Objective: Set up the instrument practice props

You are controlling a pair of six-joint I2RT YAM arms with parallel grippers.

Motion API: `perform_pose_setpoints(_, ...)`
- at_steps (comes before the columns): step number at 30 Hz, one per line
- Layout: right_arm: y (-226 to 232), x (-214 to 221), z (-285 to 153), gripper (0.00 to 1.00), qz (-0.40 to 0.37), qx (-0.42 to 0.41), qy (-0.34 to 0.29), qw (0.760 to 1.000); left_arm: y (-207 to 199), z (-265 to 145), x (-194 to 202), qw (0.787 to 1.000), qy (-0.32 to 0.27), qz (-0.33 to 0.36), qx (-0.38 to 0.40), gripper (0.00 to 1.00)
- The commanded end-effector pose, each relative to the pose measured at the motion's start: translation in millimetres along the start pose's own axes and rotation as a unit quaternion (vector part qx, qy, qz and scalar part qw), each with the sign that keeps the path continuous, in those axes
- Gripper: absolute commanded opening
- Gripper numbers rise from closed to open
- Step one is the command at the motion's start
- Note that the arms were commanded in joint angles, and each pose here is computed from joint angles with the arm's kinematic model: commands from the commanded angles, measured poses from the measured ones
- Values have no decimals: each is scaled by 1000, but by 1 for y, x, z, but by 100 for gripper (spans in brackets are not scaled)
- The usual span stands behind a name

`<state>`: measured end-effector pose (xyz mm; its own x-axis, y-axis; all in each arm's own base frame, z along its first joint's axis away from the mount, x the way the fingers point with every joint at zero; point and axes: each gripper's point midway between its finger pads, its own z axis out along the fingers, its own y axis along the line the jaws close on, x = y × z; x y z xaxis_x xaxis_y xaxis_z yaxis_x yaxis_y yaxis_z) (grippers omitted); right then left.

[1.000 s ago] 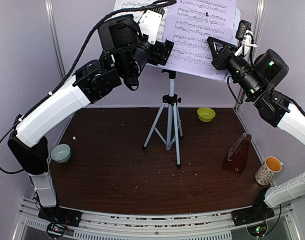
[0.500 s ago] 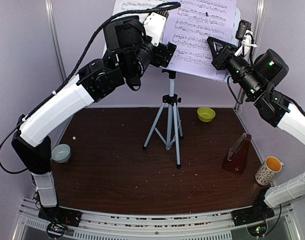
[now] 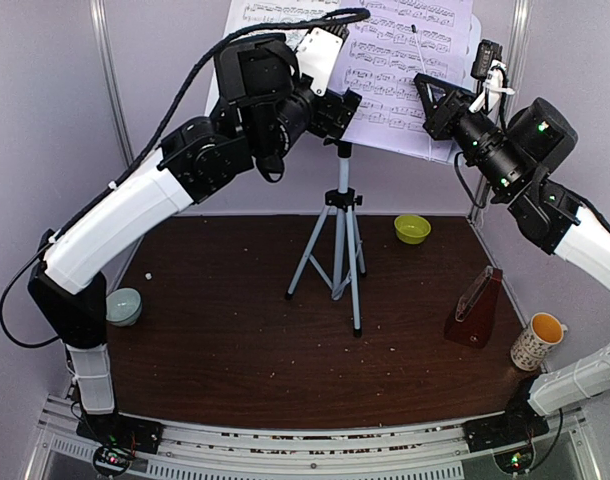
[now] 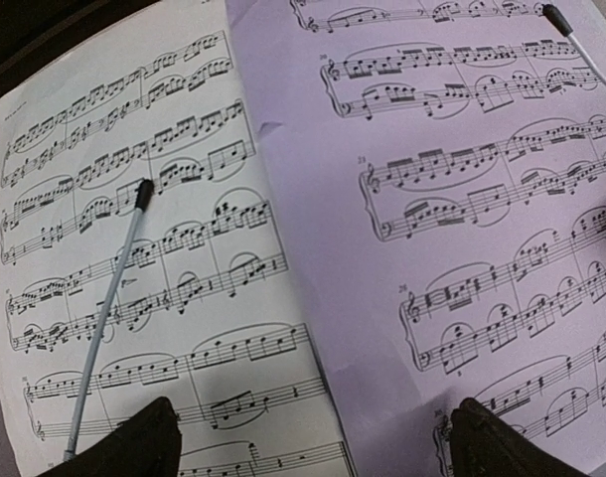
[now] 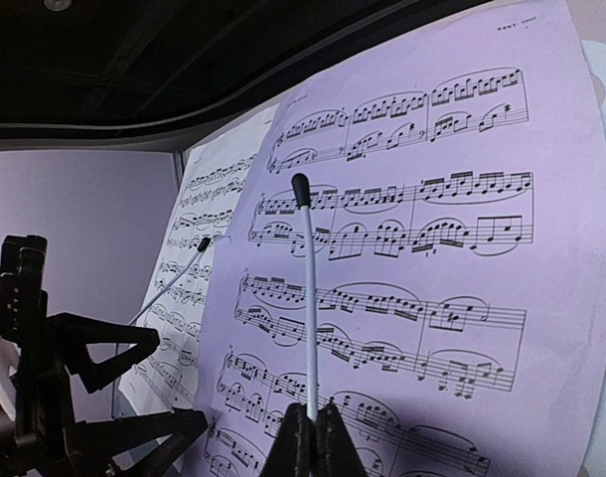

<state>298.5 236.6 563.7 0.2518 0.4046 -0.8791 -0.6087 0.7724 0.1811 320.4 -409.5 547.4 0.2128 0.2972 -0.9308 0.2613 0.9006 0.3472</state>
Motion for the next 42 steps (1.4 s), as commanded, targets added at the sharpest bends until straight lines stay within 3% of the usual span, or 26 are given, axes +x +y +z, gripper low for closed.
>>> perform_pose_setpoints(1, 8, -21, -7, 0, 0, -19, -30, 999, -1, 4, -9, 1000, -16, -16, 7, 97)
perform_pose_setpoints(12, 10, -20, -6, 0, 1, -23, -28, 999, -7, 13, -1, 1000, -10, -12, 12, 95)
perform_pose_setpoints(28, 13, -18, -3, 0, 0, -28, -26, 999, -38, 17, -12, 996, -45, -12, 82, 93)
perform_pose_setpoints(42, 12, -18, -4, 0, -7, -23, -26, 999, 4, -39, -62, 969, -118, -144, 161, 98)
